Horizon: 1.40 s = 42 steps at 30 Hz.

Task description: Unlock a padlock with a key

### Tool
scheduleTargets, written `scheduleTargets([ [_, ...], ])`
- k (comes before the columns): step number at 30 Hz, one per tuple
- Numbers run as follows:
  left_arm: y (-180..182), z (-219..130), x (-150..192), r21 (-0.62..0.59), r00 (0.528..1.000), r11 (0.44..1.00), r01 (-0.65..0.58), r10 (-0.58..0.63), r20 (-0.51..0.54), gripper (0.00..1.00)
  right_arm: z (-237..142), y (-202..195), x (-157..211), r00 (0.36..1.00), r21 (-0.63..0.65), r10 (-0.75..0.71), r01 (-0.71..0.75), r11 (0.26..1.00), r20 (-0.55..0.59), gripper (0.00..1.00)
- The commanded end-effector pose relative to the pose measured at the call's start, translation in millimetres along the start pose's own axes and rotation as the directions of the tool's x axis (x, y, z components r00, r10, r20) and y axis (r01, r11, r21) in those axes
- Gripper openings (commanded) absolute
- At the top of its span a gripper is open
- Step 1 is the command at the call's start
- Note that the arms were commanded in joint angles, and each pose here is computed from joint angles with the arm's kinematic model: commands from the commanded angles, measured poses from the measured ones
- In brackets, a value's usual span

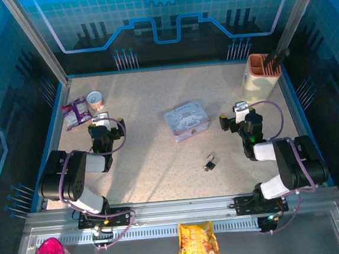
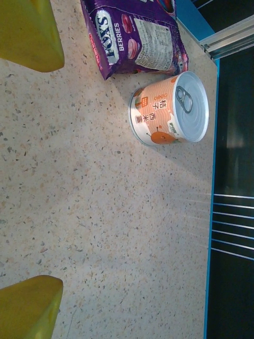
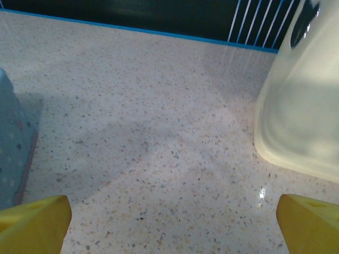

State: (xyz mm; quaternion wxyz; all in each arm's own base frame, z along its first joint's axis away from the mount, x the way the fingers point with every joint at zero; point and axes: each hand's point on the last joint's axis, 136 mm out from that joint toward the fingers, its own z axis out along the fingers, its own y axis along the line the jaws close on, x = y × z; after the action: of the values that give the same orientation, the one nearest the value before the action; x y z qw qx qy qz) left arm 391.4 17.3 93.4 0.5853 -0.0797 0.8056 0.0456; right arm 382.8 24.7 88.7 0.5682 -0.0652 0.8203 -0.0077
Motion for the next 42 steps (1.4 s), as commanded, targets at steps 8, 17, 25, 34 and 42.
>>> scheduleTargets([
  [8,-2.0,0.9,-5.1,0.012,1.000,1.000,0.019,-0.020,0.011,0.99,10.3,-8.0,-14.1,0.999,0.049,0.037,-0.038,0.998,0.036,0.99],
  [17,-2.5,0.9,-5.5,0.012,1.000,1.000,0.018,-0.018,0.013,0.99,10.2,-8.1,-14.7,0.999,0.050,0.036,-0.038,0.998,0.039,1.00],
  [25,-3.6,0.4,-5.8,0.011,1.000,1.000,0.009,-0.009,0.017,0.99,10.2,-8.4,-14.9,0.999,0.052,0.036,-0.038,0.998,0.039,1.00],
  [34,-3.9,0.4,-5.4,0.012,1.000,1.000,0.009,-0.009,0.015,0.99,10.2,-8.3,-15.1,0.999,0.051,0.035,-0.037,0.998,0.040,1.00],
  [42,-4.1,0.3,-5.6,0.012,1.000,1.000,0.008,-0.009,0.016,0.99,11.0,-8.5,-15.2,0.999,0.049,0.038,-0.040,0.998,0.036,1.00],
])
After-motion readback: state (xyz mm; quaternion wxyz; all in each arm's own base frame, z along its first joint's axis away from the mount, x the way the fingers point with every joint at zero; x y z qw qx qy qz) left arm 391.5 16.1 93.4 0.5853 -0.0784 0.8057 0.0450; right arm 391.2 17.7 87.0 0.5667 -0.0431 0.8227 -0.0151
